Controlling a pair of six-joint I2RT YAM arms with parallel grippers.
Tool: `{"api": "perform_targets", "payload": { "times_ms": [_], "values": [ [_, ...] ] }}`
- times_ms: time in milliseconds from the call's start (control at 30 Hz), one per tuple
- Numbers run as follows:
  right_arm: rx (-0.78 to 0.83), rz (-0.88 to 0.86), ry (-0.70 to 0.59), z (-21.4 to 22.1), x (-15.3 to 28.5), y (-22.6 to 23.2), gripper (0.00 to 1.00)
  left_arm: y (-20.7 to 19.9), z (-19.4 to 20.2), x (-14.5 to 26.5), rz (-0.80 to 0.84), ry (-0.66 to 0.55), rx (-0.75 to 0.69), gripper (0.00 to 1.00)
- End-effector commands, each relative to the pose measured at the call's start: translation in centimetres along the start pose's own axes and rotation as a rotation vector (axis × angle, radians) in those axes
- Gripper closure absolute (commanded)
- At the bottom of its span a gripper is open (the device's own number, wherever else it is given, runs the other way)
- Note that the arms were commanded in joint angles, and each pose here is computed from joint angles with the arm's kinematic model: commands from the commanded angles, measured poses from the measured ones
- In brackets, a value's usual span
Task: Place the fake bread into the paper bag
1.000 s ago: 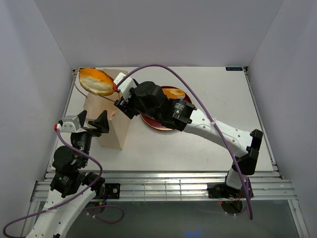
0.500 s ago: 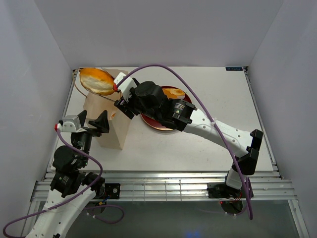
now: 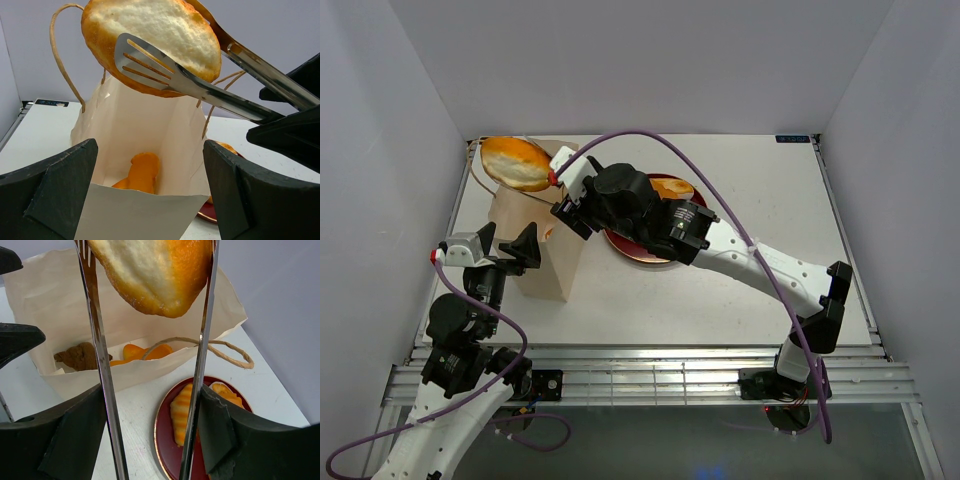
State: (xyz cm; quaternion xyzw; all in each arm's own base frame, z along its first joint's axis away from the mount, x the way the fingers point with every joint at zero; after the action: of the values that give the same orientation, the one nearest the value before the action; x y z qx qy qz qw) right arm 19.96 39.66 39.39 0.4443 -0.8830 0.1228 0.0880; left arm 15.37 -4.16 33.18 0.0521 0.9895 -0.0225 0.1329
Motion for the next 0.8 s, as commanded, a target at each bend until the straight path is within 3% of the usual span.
{"api": "perform_targets", "payload": {
  "times_ms": [0,600,767],
  "values": [
    [-0.017,0.018,-0.183,-5.01,2.90,-1.24,0.29,-0.30,0.35,-0.17,0.019,0.009,-0.006,0.03],
    [-0.011,0.020,-0.186,-5.08,3.43,-1.43,0.25,-0.31,0.38,-0.19,0.019,0.010,-0.007,0.03],
    [-0.008,0.019,-0.186,-4.79,3.46,-1.37,0.31,-0.31,0.38,-0.19,0.019,0.010,-0.007,0.03]
  ]
}}
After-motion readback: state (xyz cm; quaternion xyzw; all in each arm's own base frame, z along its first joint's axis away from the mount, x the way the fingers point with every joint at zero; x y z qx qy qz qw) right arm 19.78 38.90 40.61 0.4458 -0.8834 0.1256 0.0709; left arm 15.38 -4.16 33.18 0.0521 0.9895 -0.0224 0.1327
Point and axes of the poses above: each gripper's point midway between its finger pads, its own x axis back along the fingers, its own y axis along the line the jaws close on, z = x × y, the point moved 7 cm from there along x, back along the fingers, and after that the axes turned 10 degrees about -x, right-handed, at the moved point
